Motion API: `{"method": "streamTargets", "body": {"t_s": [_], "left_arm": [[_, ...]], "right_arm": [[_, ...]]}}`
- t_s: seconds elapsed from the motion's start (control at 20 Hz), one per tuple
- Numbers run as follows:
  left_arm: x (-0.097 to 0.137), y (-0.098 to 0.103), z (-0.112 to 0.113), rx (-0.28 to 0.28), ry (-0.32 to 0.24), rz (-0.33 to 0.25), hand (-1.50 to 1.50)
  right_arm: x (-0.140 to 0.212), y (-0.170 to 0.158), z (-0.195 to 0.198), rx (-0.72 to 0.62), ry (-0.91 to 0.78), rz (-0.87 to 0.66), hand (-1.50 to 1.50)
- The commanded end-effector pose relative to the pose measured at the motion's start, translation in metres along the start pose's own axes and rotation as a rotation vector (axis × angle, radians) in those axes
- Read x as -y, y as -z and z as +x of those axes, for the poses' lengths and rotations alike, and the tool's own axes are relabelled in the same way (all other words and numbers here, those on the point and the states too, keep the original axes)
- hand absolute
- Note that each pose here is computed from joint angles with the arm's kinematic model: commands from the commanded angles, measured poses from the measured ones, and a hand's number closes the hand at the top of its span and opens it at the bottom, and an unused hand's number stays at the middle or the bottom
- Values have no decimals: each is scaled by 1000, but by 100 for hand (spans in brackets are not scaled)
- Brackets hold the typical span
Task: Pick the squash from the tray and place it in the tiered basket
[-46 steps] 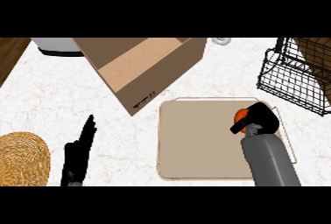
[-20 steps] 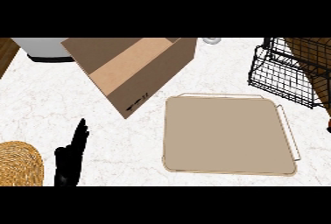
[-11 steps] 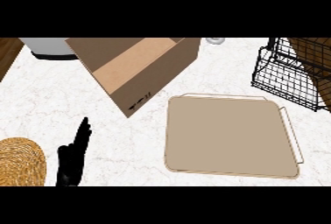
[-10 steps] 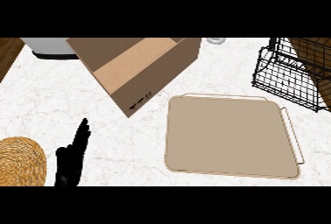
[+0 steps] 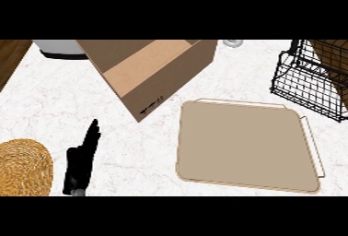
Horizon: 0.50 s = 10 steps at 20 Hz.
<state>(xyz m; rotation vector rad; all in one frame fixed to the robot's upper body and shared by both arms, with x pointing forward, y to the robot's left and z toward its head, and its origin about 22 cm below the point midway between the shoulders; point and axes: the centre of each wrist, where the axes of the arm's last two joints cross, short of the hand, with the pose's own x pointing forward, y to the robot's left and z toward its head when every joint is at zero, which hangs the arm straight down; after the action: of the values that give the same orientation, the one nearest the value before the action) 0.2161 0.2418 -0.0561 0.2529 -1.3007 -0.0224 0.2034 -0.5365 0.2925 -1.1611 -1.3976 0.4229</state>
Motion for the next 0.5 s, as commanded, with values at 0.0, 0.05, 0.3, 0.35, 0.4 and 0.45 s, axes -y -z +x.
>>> {"method": "streamTargets", "body": {"t_s": [0.0,0.05,0.3,0.35,0.4,0.45], "left_arm": [[2,0,-11,12,9,-7,0],[9,10,16,20,-10,-8,0],[-14,-5,4,10,-2,-4,0],[-2,15,7,18,11,-22,0],[2,2,11,6,12,-31,0],[9,-8,2,24,23,-43,0]], "right_arm": [[3,28,25,-14,19,-26,150],[-13,28,24,-19,13,3,150],[-28,45,28,-47,28,0,150],[-27,64,35,-67,21,-5,150],[-15,66,34,-50,28,5,150],[-25,74,42,-51,21,15,150]]}}
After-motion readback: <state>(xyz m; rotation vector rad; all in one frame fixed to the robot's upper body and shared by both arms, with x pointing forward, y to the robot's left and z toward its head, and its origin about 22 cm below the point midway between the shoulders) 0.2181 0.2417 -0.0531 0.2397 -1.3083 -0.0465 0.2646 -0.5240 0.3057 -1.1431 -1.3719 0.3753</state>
